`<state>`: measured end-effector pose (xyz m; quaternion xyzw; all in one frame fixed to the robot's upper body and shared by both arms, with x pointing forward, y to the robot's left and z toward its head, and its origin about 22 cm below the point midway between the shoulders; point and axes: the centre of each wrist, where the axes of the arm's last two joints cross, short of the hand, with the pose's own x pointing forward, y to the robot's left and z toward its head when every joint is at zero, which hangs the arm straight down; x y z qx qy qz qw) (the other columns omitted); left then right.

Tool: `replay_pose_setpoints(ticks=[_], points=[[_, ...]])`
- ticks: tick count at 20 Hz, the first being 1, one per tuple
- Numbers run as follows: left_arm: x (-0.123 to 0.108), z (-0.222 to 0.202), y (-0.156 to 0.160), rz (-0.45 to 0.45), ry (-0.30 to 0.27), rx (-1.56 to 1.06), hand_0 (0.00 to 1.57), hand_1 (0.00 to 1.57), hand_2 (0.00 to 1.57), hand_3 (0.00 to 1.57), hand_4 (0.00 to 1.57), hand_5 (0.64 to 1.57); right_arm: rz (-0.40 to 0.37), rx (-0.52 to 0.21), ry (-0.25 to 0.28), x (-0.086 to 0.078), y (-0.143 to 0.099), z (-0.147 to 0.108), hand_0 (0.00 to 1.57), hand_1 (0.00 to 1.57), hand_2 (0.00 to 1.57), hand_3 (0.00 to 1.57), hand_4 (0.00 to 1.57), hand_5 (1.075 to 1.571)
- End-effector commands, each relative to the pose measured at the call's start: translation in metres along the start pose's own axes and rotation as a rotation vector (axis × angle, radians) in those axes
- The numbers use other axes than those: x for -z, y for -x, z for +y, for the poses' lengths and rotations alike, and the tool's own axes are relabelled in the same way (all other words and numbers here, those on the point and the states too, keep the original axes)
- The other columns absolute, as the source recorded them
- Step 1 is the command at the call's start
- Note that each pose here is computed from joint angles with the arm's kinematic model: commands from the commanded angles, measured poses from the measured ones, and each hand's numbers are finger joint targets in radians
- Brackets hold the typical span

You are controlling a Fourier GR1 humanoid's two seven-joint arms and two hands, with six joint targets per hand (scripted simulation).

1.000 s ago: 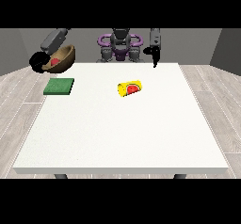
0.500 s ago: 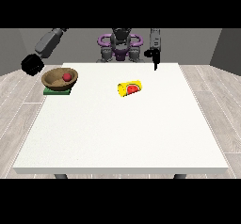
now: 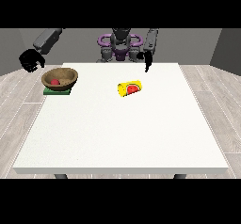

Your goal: Pick the cup and pour the ball into the bowl, then pick the bowl and place it on the pad

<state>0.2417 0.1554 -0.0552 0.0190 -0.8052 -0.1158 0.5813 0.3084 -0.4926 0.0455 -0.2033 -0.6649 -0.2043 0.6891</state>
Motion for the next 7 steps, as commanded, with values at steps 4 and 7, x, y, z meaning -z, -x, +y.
replay_pose_setpoints(ticks=[4,7], points=[[-0.016,-0.029,-0.006,0.056,0.014,-0.014,0.0,0.0,0.0,0.0,1.22,1.34,0.058,0.0,-0.114,0.001,-0.01,-0.018,0.0,0.0,0.54,0.72,0.69,1.111],[-0.025,-0.039,0.002,0.05,-0.016,0.005,0.0,0.0,0.0,0.0,1.22,1.34,0.009,0.021,-0.114,0.002,-0.02,-0.029,0.0,0.0,0.58,0.75,0.71,1.075]])
